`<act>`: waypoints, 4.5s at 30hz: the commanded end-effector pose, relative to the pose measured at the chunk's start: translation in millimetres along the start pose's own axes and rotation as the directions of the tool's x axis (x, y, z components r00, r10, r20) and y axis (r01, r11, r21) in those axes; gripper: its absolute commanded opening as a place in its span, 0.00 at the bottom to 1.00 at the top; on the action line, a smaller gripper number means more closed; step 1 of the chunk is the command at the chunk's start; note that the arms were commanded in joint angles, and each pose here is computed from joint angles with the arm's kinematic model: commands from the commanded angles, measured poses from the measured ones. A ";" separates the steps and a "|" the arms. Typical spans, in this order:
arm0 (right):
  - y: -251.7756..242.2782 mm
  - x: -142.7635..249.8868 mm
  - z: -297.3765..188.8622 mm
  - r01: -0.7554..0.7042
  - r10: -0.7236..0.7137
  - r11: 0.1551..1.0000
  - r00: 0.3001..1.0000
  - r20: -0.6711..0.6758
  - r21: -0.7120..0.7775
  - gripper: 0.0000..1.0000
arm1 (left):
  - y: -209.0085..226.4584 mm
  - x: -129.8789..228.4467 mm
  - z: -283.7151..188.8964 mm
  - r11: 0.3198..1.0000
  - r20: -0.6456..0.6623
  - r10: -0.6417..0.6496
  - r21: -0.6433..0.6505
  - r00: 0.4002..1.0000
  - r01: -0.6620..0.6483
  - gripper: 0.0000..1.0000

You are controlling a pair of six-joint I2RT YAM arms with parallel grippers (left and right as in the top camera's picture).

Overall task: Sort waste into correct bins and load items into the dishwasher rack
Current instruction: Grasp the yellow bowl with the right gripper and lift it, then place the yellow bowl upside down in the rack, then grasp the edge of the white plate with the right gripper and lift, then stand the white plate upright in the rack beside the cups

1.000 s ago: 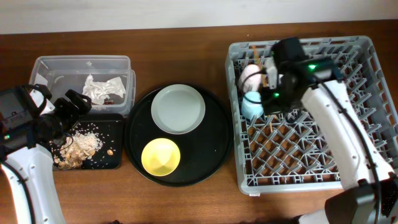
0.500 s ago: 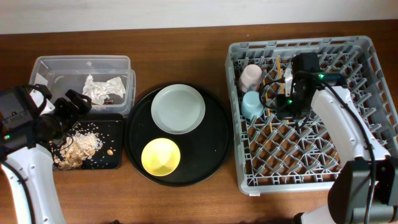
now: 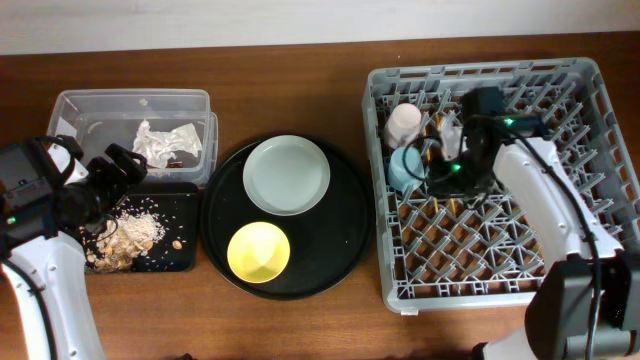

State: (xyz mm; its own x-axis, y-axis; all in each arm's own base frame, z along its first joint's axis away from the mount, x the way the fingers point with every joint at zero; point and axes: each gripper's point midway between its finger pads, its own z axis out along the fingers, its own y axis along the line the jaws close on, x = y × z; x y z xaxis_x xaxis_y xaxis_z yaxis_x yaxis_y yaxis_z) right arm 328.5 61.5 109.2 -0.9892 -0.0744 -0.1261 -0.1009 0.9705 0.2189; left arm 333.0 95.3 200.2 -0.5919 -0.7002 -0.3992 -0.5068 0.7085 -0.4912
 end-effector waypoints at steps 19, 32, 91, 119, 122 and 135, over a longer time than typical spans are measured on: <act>353.3 108.3 120.5 0.809 -0.798 0.585 0.561 0.220 0.057 0.23 | -3.6 -4.4 -4.4 1.000 0.015 0.013 0.011 1.000 -0.014 0.99; 357.1 96.4 26.0 0.796 -0.772 0.603 0.566 0.290 0.051 0.04 | -3.6 -4.4 -4.4 1.000 0.015 0.013 0.011 1.000 -0.013 0.99; 169.8 -99.3 86.7 0.317 -0.359 0.933 0.843 0.400 0.170 0.52 | -3.6 -4.4 -4.4 1.000 0.015 0.013 0.011 1.000 -0.014 0.99; -52.0 -85.0 -236.0 -0.354 -0.353 0.226 0.839 0.415 0.908 0.04 | -3.6 -4.4 -4.4 1.000 0.015 0.013 0.011 1.000 -0.014 0.99; -46.6 -107.7 -174.3 -0.203 -0.364 0.201 0.893 0.265 0.958 0.04 | -3.6 -4.4 -4.4 1.000 0.015 0.013 0.011 1.000 -0.013 0.99; -27.8 -133.2 -129.7 -0.141 -0.386 0.387 0.873 0.299 0.911 0.98 | -3.6 -4.4 -4.4 1.000 0.015 0.013 0.011 1.000 -0.013 0.99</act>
State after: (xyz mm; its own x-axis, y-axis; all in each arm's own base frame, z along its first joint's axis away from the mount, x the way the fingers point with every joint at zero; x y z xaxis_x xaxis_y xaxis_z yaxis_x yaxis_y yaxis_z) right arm 448.9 9.4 211.8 -0.8405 -0.3884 -0.3777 0.1278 0.5354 -0.8349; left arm 333.3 95.7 200.7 -0.5904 -0.7001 -0.4015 -0.5061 0.7087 -0.4915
